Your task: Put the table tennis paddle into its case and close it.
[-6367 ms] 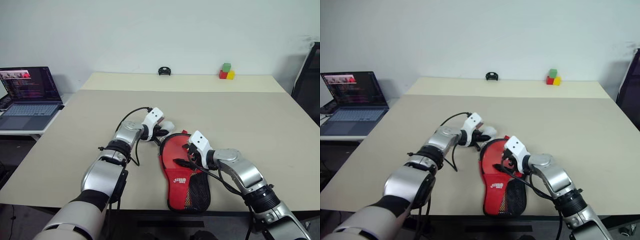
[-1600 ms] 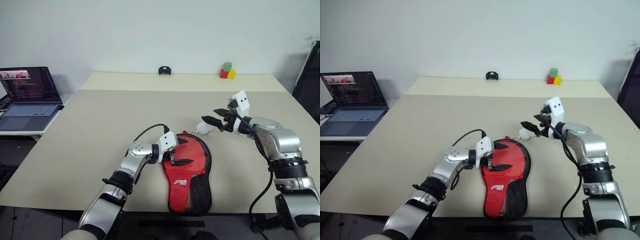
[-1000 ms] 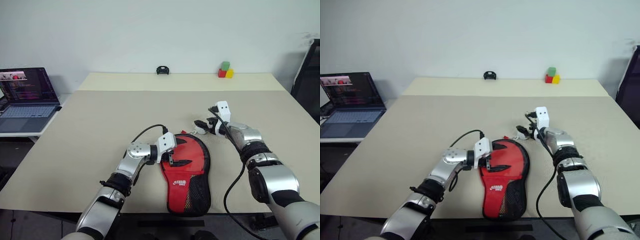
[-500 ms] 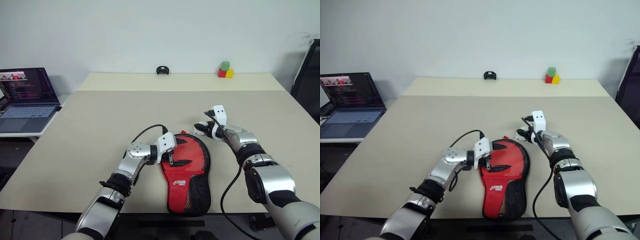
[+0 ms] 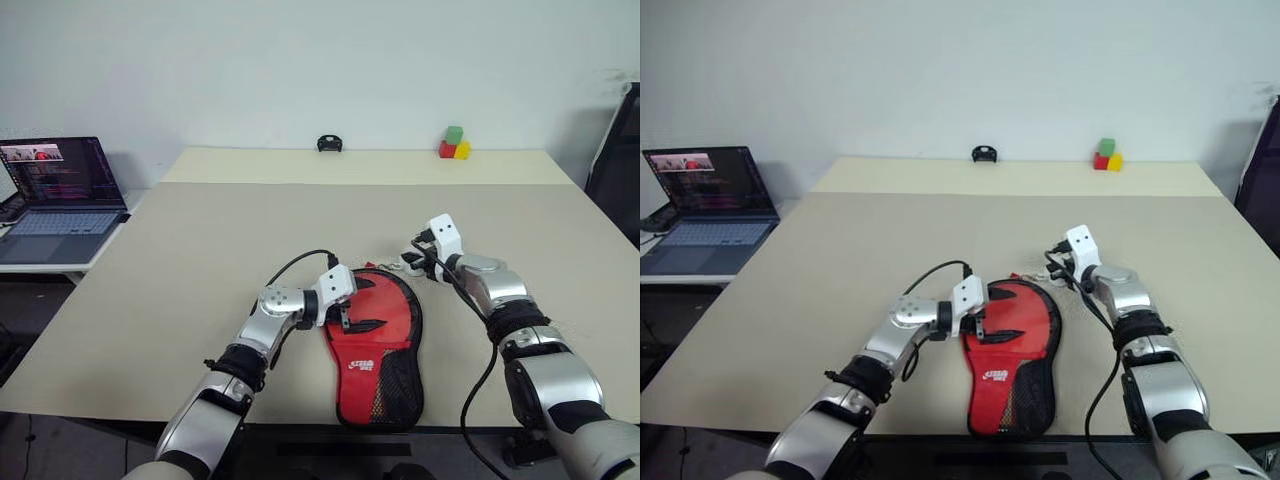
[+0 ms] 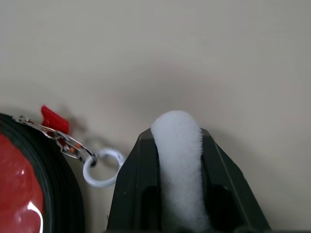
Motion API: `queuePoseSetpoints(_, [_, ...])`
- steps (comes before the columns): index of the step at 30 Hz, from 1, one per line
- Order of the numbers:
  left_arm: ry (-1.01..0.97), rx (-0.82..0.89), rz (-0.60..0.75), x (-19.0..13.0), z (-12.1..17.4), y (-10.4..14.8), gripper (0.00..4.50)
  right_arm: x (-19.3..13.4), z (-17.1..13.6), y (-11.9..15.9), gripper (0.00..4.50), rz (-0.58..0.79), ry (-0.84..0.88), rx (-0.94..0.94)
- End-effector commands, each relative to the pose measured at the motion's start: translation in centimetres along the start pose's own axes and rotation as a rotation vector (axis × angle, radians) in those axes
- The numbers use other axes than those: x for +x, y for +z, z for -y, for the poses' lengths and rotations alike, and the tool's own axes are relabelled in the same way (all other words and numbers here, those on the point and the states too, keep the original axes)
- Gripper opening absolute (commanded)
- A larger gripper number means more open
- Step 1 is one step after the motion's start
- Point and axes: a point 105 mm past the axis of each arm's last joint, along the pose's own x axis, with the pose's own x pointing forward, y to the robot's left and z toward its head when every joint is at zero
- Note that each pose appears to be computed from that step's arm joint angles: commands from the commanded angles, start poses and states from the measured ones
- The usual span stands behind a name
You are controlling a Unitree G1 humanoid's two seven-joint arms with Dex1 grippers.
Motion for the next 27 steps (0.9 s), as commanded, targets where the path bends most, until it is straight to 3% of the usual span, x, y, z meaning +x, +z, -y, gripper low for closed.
queuePoseSetpoints(1, [-0.044, -0.105, -0.172, -0.5, 2.1, -5.0, 4.32, -1.8, 1.7, 1.7, 0.46, 0.029, -0.042, -0.034])
queuePoseSetpoints(10, [-0.057, -0.132, -0.191, -0.3, 2.5, -5.7, 4.32, -6.7, 1.4, 1.0, 0.44, -0.036, -0.017, -0.071])
queuePoseSetpoints(27, [-0.091, -0.127, -0.197, 0.2, 2.8, -5.8, 4.32, -17.7, -6.8, -4.3, 0.44, -0.316, 0.357, -0.09])
